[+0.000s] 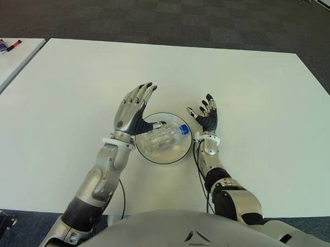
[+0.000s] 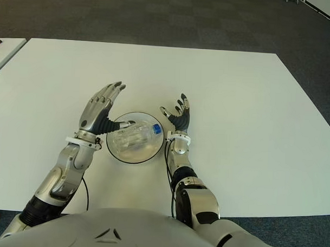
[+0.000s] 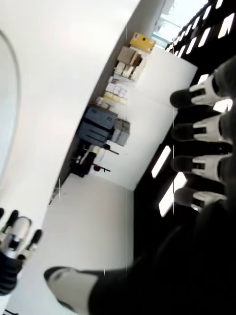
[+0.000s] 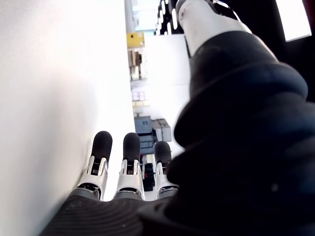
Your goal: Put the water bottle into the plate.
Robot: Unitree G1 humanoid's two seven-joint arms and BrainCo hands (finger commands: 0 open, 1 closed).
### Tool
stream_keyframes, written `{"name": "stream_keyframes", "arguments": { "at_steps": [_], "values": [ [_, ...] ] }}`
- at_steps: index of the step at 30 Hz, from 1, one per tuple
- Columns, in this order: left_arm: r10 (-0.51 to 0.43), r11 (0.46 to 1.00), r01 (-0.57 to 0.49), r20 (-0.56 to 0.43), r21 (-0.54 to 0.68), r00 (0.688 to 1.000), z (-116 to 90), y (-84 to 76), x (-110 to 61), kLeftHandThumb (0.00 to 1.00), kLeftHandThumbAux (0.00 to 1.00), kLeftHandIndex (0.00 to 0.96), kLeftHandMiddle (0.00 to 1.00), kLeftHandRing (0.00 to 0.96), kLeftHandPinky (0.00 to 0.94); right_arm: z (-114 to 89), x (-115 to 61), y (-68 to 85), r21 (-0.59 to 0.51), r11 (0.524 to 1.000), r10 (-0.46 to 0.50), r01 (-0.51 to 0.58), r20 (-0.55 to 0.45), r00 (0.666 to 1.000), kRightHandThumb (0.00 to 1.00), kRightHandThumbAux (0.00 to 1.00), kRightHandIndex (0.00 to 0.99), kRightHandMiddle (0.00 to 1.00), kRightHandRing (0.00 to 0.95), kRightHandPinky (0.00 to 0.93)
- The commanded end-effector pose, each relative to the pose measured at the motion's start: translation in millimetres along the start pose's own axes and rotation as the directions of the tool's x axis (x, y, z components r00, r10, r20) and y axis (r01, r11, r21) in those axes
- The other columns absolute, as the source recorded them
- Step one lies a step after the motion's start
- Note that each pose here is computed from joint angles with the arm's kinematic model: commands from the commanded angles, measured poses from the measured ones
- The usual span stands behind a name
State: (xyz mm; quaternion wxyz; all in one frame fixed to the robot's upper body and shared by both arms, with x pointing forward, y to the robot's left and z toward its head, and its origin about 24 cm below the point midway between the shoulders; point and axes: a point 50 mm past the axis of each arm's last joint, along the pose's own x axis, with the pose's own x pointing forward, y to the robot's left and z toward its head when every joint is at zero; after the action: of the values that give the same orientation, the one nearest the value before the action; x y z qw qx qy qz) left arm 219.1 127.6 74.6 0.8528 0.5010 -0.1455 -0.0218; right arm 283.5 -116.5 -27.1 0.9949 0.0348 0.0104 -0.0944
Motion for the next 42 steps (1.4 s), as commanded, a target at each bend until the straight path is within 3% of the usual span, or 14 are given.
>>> {"name": "stream_keyframes", "arguments": {
  "at_steps": [1, 10, 14, 17, 28, 33, 42],
  "values": [
    [0.021, 0.999, -0.022, -0.039, -0.033, 0.999, -3, 9.8, 0.2, 0.0, 0.677, 0.0, 0.0, 0.0, 0.0, -17, -10.0, -4.5, -0.018, 1.0, -0.016, 0.015, -0.092, 0.996, 0.0, 0.95, 0.102, 0.091, 0.103, 0.172],
    [0.069, 0.992, -0.076, -0.071, -0.099, 0.995, -11, 32.8, -2.6, 0.0, 0.704, 0.0, 0.0, 0.0, 0.0, -17, -9.9, -4.3, -0.03, 0.999, -0.015, 0.012, -0.096, 0.995, 0.0, 0.942, 0.103, 0.09, 0.105, 0.174],
    [0.064, 0.995, -0.074, -0.132, -0.072, 0.989, -38, 39.9, -7.3, 0.0, 0.696, 0.0, 0.0, 0.0, 0.0, -17, -10.0, -4.2, -0.036, 0.999, -0.017, 0.014, -0.094, 0.995, 0.0, 0.938, 0.103, 0.093, 0.109, 0.177],
    [0.056, 0.996, -0.068, -0.188, -0.061, 0.981, -58, 38.5, -6.3, 0.0, 0.689, 0.0, 0.0, 0.0, 0.0, -17, -10.2, -4.2, -0.039, 0.999, -0.018, 0.014, -0.092, 0.996, 0.0, 0.931, 0.102, 0.091, 0.108, 0.171],
    [0.041, 0.989, -0.075, -0.259, -0.126, 0.965, -62, 35.4, -5.9, 0.0, 0.647, 0.0, 0.0, 0.0, 0.0, -16, -9.1, -5.9, -0.035, 0.999, -0.014, 0.011, -0.094, 0.995, 0.0, 0.935, 0.103, 0.092, 0.105, 0.173],
    [0.009, 0.973, -0.079, -0.304, -0.216, 0.952, -66, 32.8, -3.2, 0.0, 0.625, 0.0, 0.0, 0.0, 0.0, -17, -8.8, -6.2, -0.041, 0.999, -0.01, 0.006, -0.096, 0.995, 0.0, 0.938, 0.103, 0.093, 0.107, 0.174],
    [-0.082, 0.874, -0.166, -0.475, -0.458, 0.876, -91, 2.3, 6.1, 0.0, 0.489, 0.0, 0.0, 0.0, 0.0, -17, -8.7, -6.2, -0.037, 0.999, -0.014, 0.01, -0.098, 0.995, 0.0, 0.943, 0.104, 0.095, 0.108, 0.176]
  ]
}}
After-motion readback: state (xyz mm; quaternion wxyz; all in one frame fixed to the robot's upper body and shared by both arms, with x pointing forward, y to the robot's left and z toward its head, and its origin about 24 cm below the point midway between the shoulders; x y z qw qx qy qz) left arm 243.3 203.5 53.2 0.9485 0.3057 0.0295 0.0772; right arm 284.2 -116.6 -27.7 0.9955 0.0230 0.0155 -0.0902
